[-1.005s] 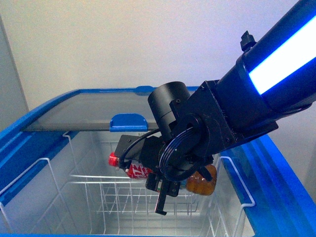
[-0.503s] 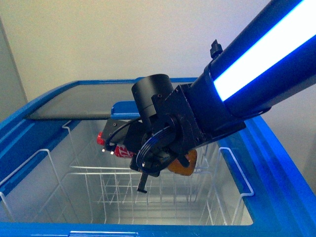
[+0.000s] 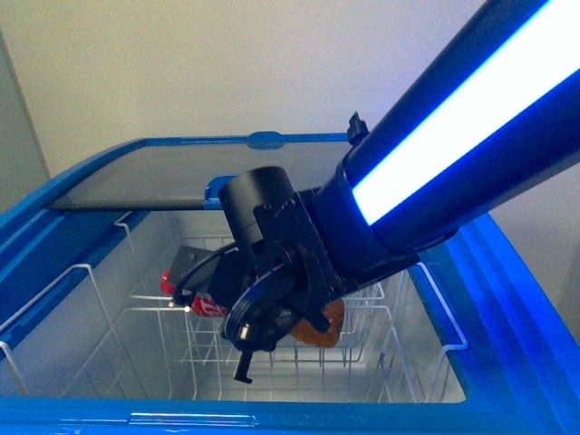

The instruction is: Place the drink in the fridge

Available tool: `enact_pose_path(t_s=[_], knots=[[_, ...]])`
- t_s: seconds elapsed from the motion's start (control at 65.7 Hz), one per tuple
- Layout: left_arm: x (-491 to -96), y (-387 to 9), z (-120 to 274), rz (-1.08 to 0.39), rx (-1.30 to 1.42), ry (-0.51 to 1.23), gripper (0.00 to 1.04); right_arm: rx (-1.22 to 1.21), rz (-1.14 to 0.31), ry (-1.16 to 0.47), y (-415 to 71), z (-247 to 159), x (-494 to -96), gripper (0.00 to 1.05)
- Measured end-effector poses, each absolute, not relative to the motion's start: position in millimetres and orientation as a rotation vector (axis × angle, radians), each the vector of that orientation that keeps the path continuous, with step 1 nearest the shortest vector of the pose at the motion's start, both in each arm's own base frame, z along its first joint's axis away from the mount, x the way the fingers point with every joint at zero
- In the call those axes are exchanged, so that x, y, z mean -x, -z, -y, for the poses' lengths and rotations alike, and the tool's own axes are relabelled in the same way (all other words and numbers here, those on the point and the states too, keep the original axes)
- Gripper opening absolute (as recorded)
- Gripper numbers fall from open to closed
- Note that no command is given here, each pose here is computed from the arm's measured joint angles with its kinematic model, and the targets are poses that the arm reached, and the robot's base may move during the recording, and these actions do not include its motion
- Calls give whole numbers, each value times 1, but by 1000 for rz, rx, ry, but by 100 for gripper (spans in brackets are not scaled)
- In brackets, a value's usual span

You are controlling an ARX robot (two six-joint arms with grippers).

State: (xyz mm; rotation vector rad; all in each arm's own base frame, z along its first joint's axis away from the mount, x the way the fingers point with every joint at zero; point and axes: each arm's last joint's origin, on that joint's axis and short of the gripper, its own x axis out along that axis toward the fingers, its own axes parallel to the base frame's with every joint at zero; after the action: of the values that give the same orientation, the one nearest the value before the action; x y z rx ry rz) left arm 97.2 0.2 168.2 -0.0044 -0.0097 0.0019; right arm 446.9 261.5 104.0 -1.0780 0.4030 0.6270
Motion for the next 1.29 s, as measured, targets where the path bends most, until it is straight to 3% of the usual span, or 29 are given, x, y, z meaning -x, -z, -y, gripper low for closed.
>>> enact_pose_path(t_s=[0.289,0.518,0.624,0.838,0.975,1.142,1.294], knots=[[-97,-168,0,10,4,-2,97,1079,-464,-630,-86,-255,-442,38],[-97,-168,0,10,4,-2,97,1054,-460,-666,-91,-255,-439,73],[-97,-168,0,10,4,-2,97,973,-408,-672,-135,-248,-432,98],[-97,-168,0,10,4,-2,97,739,-389,-698,-209,-208,-401,97],[-97,-168,0,10,4,-2,97,617,-375,-585,-245,-165,-384,97],[-97,-168,0,10,4,-2,97,366,-352,-280,-289,-97,-354,97],[-97,-168,0,10,4,-2,97,173,-337,46,-315,-20,-286,97]])
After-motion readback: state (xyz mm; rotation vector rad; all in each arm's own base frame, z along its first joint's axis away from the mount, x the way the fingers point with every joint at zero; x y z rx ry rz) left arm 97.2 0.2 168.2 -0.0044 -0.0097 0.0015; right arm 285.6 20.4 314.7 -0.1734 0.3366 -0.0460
